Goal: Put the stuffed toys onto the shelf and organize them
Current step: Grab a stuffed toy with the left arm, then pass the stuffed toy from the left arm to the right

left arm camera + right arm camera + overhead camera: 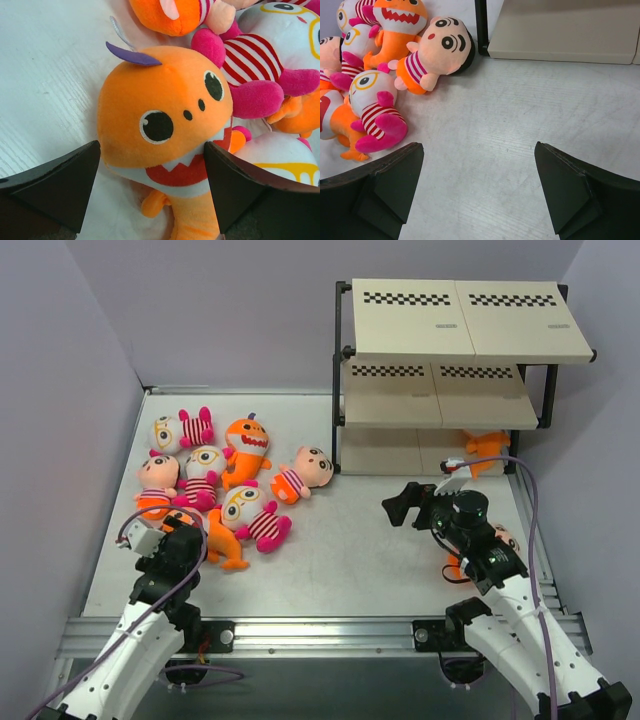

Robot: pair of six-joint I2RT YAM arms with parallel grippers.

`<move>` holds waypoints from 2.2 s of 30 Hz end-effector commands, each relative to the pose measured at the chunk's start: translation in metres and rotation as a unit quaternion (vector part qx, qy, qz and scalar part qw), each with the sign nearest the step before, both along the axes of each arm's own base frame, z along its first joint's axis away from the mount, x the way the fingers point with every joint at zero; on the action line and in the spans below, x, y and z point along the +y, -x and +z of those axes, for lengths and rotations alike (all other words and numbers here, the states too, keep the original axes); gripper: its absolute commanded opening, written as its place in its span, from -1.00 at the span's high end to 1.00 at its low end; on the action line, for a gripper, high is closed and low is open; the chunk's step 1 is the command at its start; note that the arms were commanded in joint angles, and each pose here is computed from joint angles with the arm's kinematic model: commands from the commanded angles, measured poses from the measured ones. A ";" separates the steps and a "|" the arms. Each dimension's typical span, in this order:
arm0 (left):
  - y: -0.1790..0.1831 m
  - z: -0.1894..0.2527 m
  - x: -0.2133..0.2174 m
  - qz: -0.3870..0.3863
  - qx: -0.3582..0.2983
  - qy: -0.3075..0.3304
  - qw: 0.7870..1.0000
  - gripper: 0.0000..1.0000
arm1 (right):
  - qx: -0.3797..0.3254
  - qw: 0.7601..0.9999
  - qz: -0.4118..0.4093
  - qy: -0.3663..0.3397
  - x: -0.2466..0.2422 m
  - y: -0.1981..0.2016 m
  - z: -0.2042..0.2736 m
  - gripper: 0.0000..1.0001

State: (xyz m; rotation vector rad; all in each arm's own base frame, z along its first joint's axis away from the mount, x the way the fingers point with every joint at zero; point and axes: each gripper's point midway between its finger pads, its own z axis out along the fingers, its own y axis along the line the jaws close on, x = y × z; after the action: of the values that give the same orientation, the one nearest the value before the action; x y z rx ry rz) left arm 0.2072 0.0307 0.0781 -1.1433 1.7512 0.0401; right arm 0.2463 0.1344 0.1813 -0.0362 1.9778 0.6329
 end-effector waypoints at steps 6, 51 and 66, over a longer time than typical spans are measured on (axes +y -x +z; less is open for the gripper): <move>-0.019 0.013 -0.001 0.011 -0.035 0.007 0.999 -0.43 | -0.018 1.000 0.022 -0.001 0.009 -0.003 0.002 -0.98; -0.064 0.167 -0.176 -0.395 -0.082 0.041 0.914 0.95 | -0.032 0.976 0.215 0.000 0.232 0.034 0.031 -0.55; -0.068 0.185 -0.200 -0.405 -0.125 0.035 0.905 0.95 | -0.002 0.977 0.215 -0.006 0.253 0.036 0.018 -0.31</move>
State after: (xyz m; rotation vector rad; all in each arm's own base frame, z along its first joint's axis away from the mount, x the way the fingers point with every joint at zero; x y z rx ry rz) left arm 0.2622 -0.1634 0.2193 -0.3418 2.0150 -0.5761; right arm 0.2035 0.3779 0.1729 -0.5415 2.0392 0.8756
